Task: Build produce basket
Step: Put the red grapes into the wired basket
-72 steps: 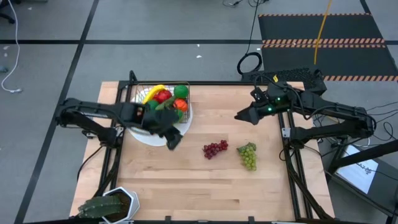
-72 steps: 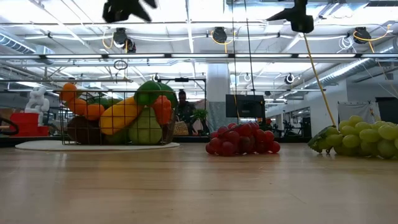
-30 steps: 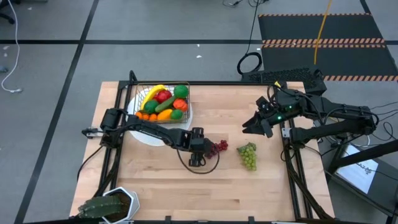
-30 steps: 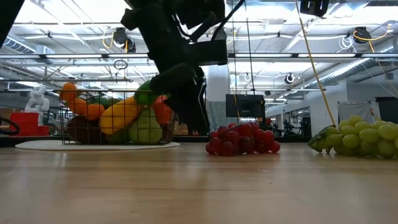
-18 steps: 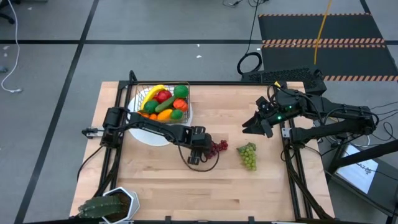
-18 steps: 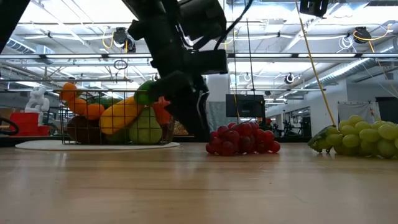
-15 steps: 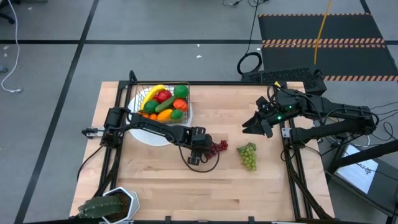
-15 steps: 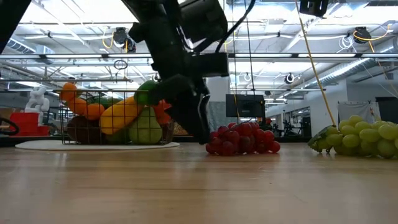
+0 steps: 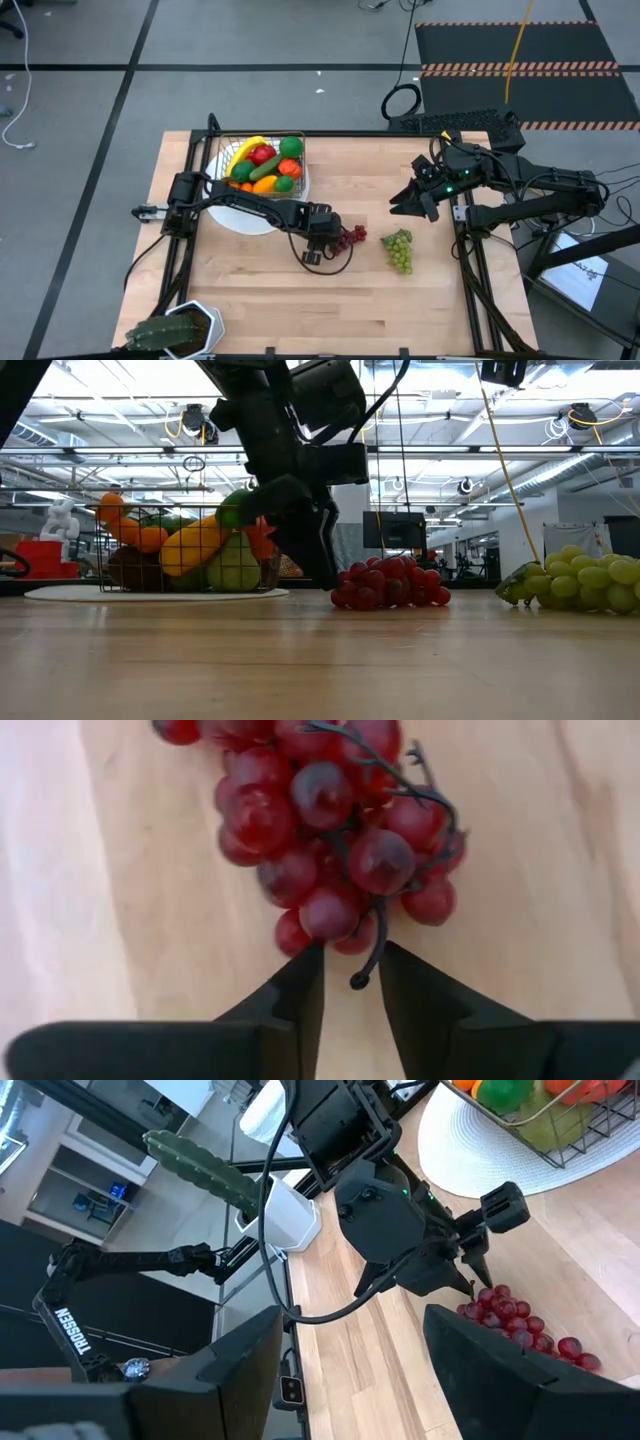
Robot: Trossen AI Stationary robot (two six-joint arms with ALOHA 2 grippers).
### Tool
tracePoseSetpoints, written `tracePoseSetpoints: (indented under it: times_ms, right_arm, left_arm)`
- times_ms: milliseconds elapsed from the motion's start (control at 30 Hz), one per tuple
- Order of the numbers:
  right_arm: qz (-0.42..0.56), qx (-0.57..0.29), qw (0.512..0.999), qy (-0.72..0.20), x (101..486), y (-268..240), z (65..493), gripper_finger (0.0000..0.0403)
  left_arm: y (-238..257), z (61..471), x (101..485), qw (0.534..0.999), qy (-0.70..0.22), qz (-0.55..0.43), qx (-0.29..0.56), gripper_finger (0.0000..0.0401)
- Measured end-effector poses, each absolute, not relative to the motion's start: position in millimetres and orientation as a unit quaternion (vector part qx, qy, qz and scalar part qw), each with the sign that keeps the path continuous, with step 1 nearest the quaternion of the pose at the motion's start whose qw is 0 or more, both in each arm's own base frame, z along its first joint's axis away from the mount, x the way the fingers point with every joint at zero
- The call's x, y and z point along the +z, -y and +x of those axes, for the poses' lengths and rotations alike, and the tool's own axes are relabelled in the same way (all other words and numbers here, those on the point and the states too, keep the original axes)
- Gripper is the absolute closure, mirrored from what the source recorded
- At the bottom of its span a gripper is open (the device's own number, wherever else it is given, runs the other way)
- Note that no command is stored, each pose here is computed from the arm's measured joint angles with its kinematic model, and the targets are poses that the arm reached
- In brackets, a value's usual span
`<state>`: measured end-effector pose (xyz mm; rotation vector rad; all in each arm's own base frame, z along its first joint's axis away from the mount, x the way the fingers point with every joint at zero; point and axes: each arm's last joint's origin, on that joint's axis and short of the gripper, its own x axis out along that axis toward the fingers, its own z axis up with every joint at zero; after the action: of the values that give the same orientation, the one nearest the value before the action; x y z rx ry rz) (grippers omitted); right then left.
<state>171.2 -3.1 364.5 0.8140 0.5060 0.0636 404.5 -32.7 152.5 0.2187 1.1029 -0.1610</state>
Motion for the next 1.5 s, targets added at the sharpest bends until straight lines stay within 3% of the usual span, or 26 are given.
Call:
tracePoseSetpoints:
  times_ms: [300, 500, 900, 1233, 1500]
  right_arm:
    - [0.386, 0.007, 0.892, -0.235, 364.3, 4.7, 171.5, 0.0165]
    - [0.383, -0.007, 0.895, -0.231, 363.9, 5.6, 172.2, 0.0165]
    - [0.369, -0.079, 0.905, -0.199, 364.7, 10.5, 173.1, 0.0165]
    - [0.298, -0.168, 0.930, -0.132, 371.5, 17.5, 175.3, 0.0165]
    - [0.271, -0.228, 0.930, -0.094, 374.0, 22.1, 180.8, 0.0165]
  left_arm:
    - [32.4, 404.5, 152.5, 0.843, -0.520, 0.083, -0.105, 0.0387]
    - [29.6, 402.8, 159.2, 0.847, -0.518, 0.050, -0.111, 0.0389]
    - [16.2, 379.5, 248.5, 0.898, -0.419, -0.063, -0.117, 0.0395]
    - [-14.9, 339.8, 326.3, 0.930, -0.311, -0.170, -0.100, 0.0393]
    - [-34.9, 297.9, 391.1, 0.967, -0.163, -0.172, -0.095, 0.0395]
